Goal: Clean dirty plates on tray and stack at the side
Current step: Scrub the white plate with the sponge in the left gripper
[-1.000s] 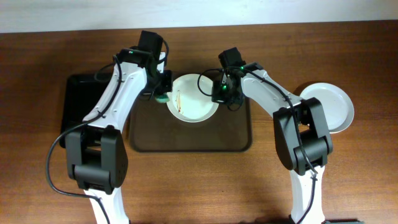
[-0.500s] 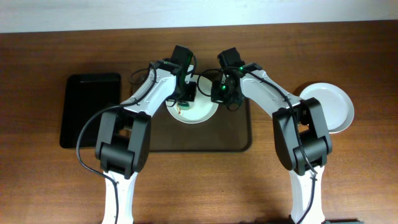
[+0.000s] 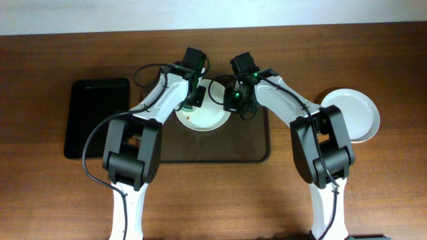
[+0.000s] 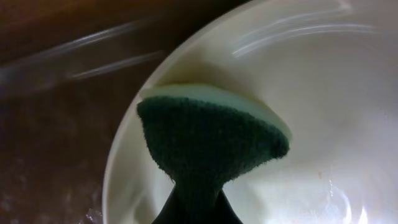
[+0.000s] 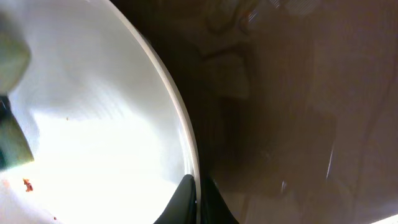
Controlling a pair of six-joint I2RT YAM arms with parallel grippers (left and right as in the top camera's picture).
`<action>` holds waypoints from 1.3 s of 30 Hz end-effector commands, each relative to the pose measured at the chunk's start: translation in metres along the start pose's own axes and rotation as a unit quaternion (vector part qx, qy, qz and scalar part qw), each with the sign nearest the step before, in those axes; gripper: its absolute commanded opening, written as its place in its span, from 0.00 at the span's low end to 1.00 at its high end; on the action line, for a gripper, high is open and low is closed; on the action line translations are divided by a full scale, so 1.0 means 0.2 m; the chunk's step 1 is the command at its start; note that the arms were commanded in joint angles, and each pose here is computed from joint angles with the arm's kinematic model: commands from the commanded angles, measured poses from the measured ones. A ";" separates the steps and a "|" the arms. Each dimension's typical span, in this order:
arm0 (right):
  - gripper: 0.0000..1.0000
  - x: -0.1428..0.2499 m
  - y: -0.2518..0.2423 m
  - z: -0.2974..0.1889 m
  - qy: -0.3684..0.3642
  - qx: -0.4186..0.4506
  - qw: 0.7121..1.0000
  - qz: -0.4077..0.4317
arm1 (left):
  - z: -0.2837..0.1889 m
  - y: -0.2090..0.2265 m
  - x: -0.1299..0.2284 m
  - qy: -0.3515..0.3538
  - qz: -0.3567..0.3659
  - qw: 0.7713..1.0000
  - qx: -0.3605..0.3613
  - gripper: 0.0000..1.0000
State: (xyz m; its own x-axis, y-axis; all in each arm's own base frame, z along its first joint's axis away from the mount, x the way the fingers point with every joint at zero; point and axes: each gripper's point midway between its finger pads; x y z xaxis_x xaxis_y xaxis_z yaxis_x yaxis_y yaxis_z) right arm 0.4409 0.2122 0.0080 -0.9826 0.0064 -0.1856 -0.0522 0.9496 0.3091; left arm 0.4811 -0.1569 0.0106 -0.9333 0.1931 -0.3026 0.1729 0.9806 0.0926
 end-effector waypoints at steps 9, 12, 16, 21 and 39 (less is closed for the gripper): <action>0.04 0.04 -0.06 0.05 0.012 0.022 1.000 0.001 | 0.02 -0.17 0.53 0.209 0.117 0.960 0.145 0.01; 0.04 0.03 -0.06 0.05 0.012 0.022 1.000 0.001 | -0.01 -0.24 0.54 0.201 0.157 0.947 0.196 0.01; 0.04 0.04 -0.06 0.05 0.012 0.022 1.000 0.001 | 0.05 -0.28 0.35 0.118 0.155 0.960 0.202 0.01; 0.04 0.04 -0.06 0.05 0.012 0.022 1.000 0.001 | 0.16 -0.16 0.14 0.050 0.061 0.992 0.101 0.01; 0.04 0.04 -0.06 0.05 0.013 0.022 1.000 -0.003 | 0.05 -0.25 0.46 0.167 0.138 0.957 0.191 0.01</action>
State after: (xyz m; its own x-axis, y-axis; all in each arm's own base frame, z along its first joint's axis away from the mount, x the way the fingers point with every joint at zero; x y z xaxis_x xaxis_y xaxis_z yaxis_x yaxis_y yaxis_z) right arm 0.4390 0.2137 0.0078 -0.9823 -0.0166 -0.1864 -0.0743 0.9487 0.3073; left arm 0.4129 -0.1546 0.0037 -0.9241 0.3819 -0.0106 0.3819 0.9227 -0.0527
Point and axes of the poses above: each gripper's point midway between its finger pads, its own z axis out along the fingers, its own y axis along the line the jaws close on, x = y × z, and after that the axes turned 6 degrees about -z, right-handed
